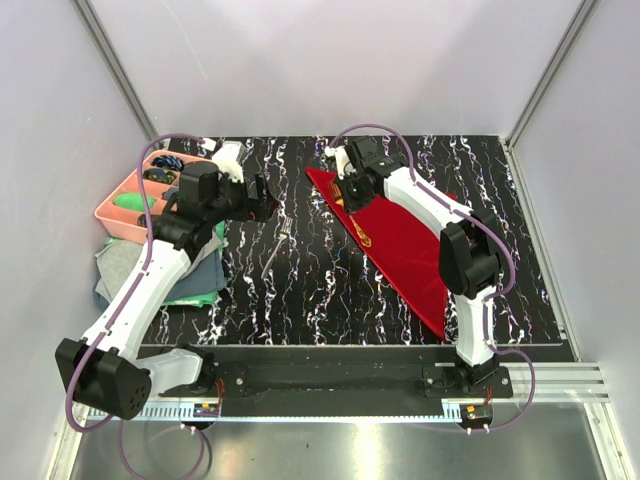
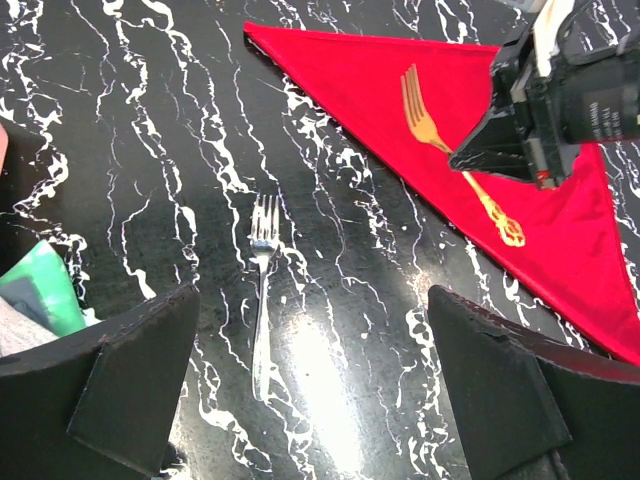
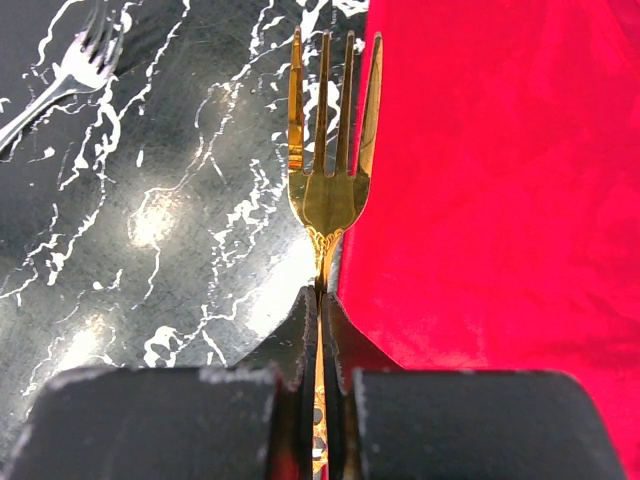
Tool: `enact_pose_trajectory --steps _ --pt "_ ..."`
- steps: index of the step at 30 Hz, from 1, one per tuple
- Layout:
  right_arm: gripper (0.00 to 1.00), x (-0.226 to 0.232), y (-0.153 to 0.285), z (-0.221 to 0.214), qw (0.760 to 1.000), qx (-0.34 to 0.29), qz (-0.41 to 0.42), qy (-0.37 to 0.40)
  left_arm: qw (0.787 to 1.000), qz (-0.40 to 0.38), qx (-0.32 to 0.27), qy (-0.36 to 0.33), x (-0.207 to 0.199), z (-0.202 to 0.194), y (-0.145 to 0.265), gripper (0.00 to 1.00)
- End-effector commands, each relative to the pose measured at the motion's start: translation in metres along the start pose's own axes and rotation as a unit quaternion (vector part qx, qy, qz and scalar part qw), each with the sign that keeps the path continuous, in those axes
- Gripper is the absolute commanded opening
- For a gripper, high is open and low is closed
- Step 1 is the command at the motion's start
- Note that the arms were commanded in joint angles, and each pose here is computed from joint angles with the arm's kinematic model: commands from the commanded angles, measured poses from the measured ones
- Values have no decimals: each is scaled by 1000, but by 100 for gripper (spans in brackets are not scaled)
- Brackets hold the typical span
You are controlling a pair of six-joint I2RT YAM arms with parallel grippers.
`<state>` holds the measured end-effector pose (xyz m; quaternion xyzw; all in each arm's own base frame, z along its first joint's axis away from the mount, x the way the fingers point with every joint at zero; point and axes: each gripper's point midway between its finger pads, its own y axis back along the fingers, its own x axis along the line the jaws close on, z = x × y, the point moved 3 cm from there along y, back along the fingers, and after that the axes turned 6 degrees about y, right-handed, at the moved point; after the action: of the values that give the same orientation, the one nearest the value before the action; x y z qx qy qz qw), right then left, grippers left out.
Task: Fold the napkin, place the utensils inside, and roll it up
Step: Place the utensil onto the napkin
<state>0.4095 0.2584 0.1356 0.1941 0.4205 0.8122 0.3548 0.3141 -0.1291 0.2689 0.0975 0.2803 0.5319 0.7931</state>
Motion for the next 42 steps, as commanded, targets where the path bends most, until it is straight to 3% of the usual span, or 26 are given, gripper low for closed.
enact_pose_trajectory --steps 1,17,22,34,42 --pt "0 -7 23 20 999 -48 1 17 1000 -1 -14 -9 0 7 1 99" --pt "0 -29 12 -1 999 -32 4 19 999 -41 0 21 -14 2 1 99" --pt "0 -42 11 -9 999 -25 -1 20 995 -91 20 41 -28 -12 10 99" --pt "0 -60 -5 -31 1000 1 12 23 996 -80 17 27 -20 -34 26 99" --pt "0 -65 -29 -56 998 51 24 14 996 -85 18 27 -21 -34 26 99"
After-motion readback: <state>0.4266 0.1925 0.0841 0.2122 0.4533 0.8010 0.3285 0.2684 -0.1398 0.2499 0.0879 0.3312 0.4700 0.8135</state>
